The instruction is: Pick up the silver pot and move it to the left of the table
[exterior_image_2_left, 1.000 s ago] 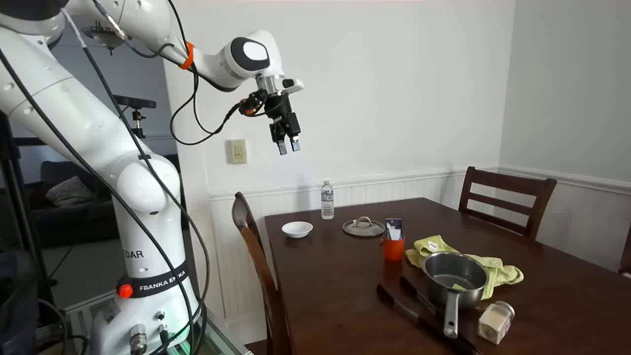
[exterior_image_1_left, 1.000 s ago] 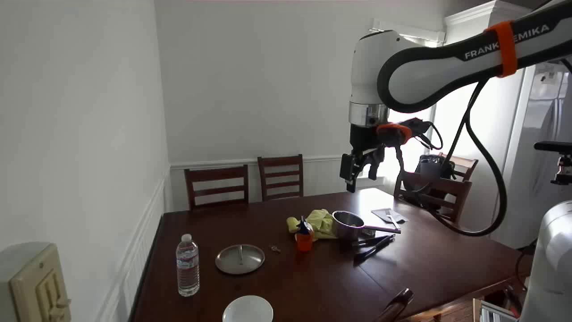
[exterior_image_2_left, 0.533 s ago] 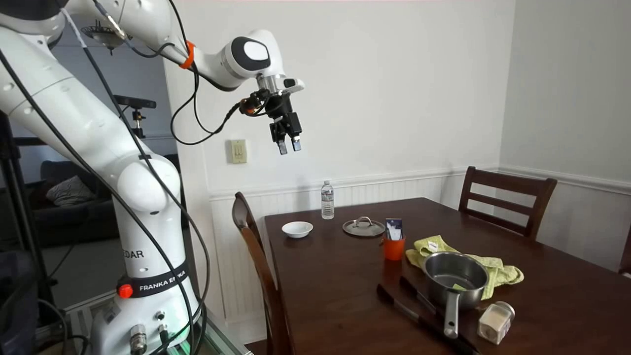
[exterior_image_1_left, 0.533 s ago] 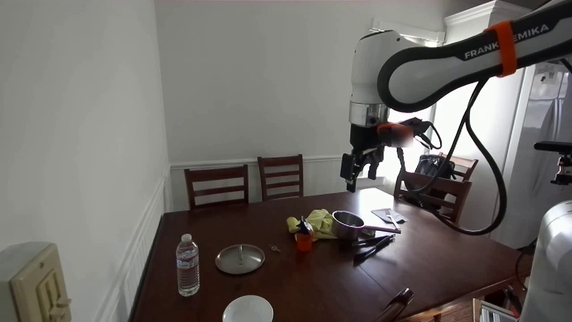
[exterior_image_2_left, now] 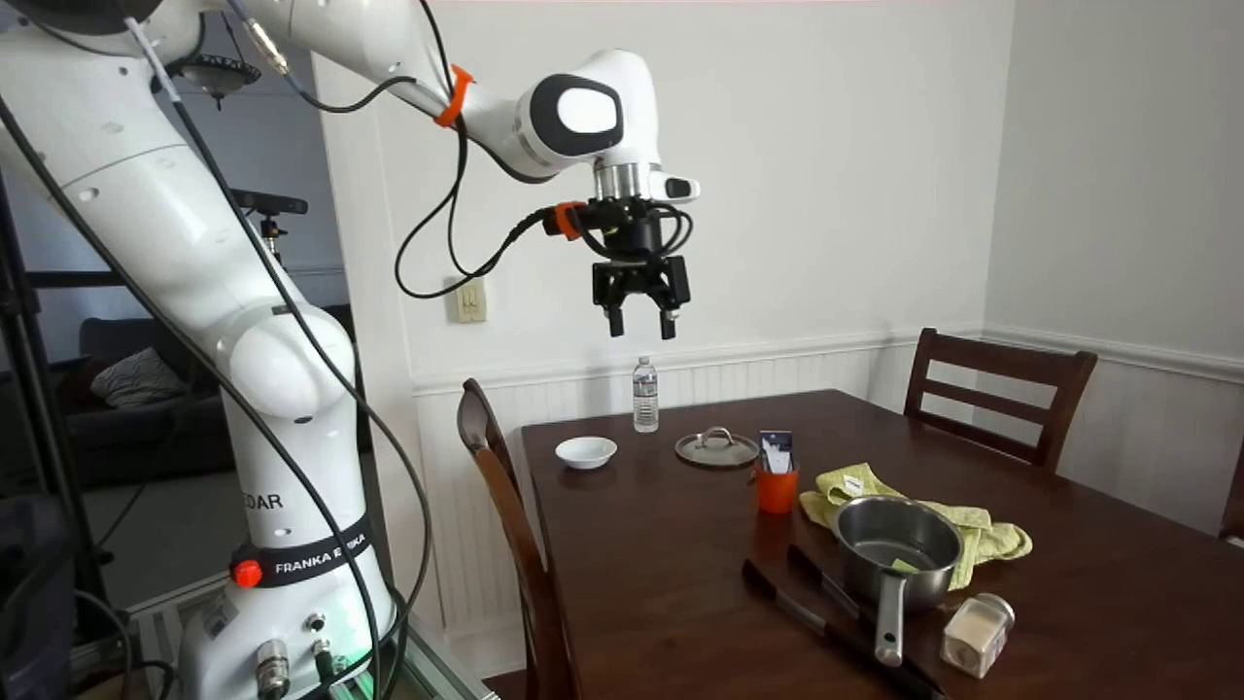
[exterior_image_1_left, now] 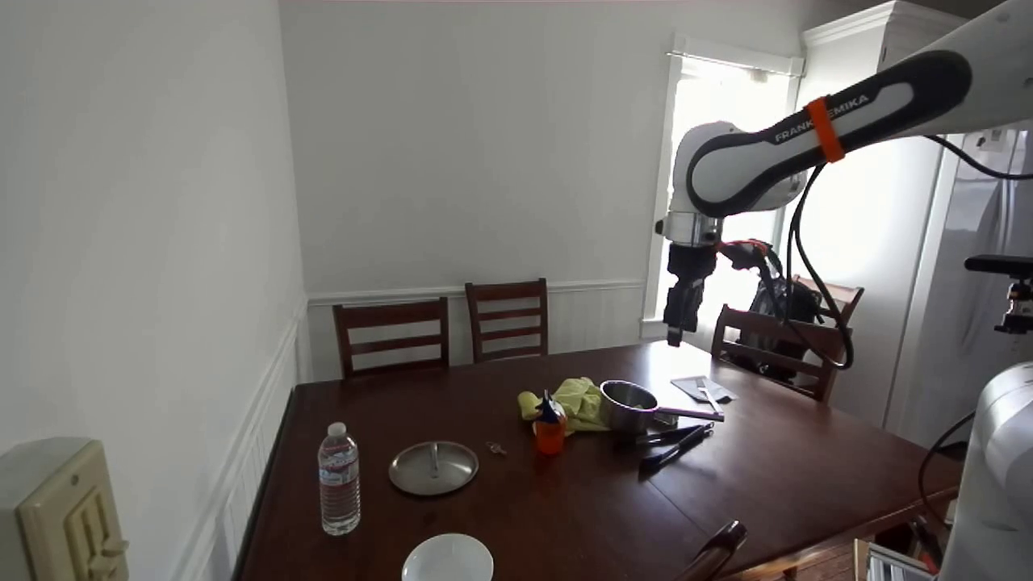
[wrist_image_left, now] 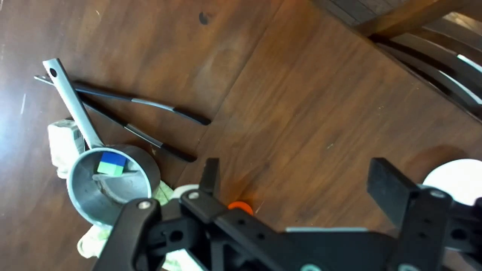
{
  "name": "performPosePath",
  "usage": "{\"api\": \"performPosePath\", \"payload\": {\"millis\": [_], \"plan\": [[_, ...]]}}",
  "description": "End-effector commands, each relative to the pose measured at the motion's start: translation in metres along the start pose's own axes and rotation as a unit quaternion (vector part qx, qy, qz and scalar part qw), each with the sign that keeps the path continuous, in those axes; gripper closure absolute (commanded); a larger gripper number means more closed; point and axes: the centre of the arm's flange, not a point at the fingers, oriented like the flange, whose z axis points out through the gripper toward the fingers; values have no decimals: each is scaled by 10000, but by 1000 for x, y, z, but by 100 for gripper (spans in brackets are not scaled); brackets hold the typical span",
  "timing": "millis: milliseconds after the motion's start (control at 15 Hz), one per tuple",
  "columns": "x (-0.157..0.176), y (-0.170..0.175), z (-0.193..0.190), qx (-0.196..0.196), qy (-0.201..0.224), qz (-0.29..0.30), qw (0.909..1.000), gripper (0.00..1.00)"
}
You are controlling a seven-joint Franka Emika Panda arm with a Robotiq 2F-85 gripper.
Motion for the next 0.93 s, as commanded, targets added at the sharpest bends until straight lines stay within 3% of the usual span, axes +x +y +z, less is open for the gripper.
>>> {"api": "performPosePath", "payload": {"millis": [0, 133, 400, 467, 733, 800, 867], "plan": [[26, 89, 36, 318, -466, 197, 9982, 0], [29, 131, 54, 314, -696, 722, 9945, 0], [41, 195, 73, 125, -990, 1884, 9770, 0], [15, 167, 74, 82, -838, 1433, 9861, 0], [31, 186, 85, 19, -964, 1728, 9802, 0], [24, 179, 86, -411, -684, 1663, 9828, 0], [25, 194, 86, -579, -764, 1276, 9872, 0]]}}
